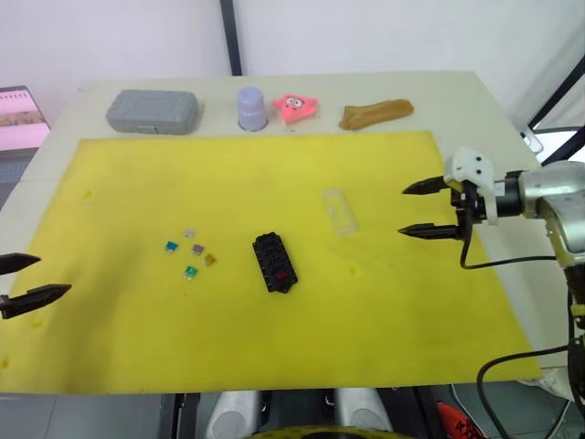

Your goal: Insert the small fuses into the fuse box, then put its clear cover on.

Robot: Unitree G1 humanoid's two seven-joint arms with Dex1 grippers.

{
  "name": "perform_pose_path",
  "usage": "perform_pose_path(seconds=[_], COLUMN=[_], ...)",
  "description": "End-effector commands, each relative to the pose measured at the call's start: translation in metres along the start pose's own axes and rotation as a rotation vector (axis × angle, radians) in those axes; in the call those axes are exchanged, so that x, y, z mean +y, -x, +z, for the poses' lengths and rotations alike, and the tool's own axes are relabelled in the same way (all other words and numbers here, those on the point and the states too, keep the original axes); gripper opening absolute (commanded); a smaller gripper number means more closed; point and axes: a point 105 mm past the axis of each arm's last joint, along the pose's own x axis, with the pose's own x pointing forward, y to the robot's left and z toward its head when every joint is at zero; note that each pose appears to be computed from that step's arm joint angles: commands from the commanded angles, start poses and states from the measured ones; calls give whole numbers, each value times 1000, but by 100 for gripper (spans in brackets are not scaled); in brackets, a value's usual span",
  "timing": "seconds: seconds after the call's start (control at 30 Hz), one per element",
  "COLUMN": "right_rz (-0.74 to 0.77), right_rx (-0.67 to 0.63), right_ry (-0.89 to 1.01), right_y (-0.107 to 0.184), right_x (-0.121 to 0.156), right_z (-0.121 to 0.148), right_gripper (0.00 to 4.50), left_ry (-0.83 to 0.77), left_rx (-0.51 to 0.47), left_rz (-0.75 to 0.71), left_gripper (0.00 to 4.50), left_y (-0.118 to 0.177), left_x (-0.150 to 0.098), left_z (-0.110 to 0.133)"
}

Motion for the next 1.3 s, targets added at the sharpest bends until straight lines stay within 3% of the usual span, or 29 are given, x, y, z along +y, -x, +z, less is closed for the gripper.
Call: perform_pose_path(seconds=[0.03,0.17,0.3,0.4,0.57,0.6,0.67,0.77,1.3], right_rz=[-27,8,150,223,350,365,384,390,384], right_rx=[-41,-94,-212,-277,-376,-381,-379,-381,-358], right_ry=[70,120,235,293,390,406,444,458,442], right_y=[6,-6,-36,-51,-77,-81,-89,-93,-93], right_x=[-4,2,29,46,84,90,99,103,106], right_z=[19,39,85,109,145,149,153,155,149], right_gripper=[442,442,442,442,442,447,450,450,450], left_ry=[-49,-17,166,320,613,656,736,838,956], left_rx=[-38,-89,-179,-227,-196,-187,-170,-159,-40], left_rz=[-17,-89,-374,-494,-595,-594,-609,-643,-747], left_gripper=[450,450,450,450,450,424,361,224,224], left_y=[-5,-22,-57,-71,-90,-93,-95,-97,-126], left_x=[-1,-11,-55,-72,-78,-77,-75,-74,-92], left_z=[16,28,51,60,54,51,48,48,42])
